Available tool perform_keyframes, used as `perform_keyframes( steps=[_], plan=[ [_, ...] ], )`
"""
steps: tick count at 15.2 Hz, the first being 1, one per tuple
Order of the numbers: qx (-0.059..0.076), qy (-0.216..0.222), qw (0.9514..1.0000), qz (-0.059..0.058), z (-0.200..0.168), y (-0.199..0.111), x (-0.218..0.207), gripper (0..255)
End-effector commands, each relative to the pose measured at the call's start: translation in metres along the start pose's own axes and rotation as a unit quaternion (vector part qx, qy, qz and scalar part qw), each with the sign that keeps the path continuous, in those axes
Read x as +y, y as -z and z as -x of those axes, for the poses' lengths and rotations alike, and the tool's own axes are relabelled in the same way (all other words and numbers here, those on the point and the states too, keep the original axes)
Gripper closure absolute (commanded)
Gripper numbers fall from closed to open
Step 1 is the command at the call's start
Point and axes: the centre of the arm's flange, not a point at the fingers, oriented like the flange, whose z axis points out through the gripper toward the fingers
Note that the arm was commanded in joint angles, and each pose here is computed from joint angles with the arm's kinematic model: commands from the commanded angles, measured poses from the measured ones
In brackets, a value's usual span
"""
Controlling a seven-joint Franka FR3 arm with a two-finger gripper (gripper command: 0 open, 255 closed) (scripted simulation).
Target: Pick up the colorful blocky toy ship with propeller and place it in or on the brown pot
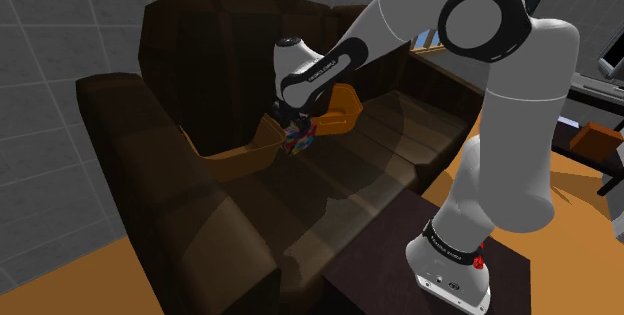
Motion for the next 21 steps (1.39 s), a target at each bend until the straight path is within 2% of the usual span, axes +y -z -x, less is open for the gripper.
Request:
perform_keyframes(
  steps=[1,9,10,18,21],
  plan=[
    [0.0,-0.001,1.0,0.0,0.0,-0.014,-0.001,0],
    [0.0,-0.001,1.0,0.0,0.0,-0.014,-0.001,0],
    [0.0,-0.001,1.0,0.0,0.0,-0.014,-0.001,255],
    [0.0,-0.001,1.0,0.0,0.0,-0.015,0.0,255],
    [0.0,-0.001,1.0,0.0,-0.003,-0.004,-0.001,255]
  ],
)
